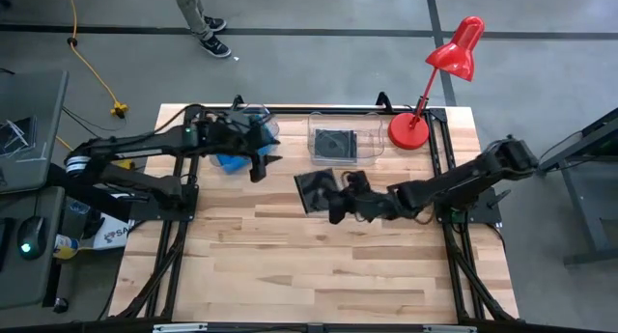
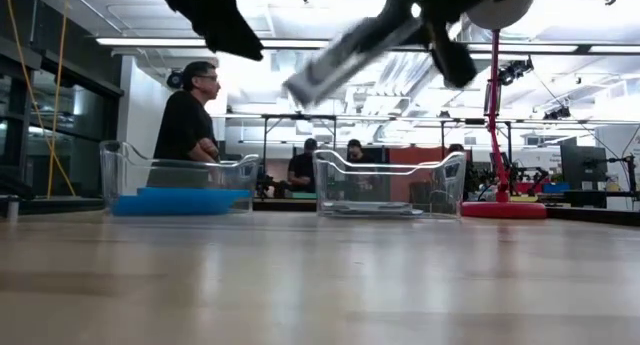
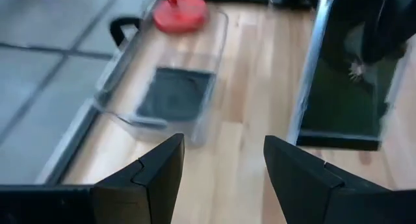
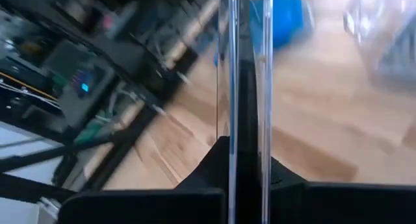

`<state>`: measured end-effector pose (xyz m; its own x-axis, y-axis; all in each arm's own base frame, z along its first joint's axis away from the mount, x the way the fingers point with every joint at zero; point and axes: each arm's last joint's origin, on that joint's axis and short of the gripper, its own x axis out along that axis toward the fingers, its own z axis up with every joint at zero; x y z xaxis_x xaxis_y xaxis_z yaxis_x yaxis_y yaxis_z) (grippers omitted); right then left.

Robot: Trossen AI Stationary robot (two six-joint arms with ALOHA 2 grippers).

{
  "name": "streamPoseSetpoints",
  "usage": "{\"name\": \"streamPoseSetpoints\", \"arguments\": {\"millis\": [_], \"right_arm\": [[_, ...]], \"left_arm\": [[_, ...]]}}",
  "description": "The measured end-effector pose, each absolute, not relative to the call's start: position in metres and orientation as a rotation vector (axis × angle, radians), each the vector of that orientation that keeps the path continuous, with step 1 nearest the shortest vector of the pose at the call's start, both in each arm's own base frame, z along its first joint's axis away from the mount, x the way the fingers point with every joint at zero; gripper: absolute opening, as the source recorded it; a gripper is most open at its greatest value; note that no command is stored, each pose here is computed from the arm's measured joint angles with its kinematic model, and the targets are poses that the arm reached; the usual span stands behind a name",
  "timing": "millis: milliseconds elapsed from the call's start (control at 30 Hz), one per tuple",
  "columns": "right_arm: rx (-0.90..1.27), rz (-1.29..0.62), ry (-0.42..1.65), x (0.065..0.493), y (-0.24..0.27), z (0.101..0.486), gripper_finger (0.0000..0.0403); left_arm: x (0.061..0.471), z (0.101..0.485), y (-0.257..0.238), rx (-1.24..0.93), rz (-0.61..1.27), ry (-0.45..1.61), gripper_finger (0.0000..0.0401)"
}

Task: Pick & place jewel cases by type
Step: Put the black CD case into the right transparent bin

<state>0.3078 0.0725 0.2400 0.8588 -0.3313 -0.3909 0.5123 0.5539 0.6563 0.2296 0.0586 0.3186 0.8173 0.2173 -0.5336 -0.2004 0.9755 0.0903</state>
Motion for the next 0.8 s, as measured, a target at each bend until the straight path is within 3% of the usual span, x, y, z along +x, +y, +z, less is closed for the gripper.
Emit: {"name": "streamPoseSetpoints", "arguments": {"millis": [367, 800], "right_arm": [[0.626, -0.401, -0.072, 0.278, 0.062, 0.317, 0.0000], [0.355, -0.342, -0.291, 0.271, 0.061, 0.351, 0.0000]], "left_arm": [[0.206, 0.337, 0.053, 0.072, 0.254, 0.508, 0.0211], [0.204, 0.338, 0.053, 0.095, 0.250, 0.512, 0.0211]]}}
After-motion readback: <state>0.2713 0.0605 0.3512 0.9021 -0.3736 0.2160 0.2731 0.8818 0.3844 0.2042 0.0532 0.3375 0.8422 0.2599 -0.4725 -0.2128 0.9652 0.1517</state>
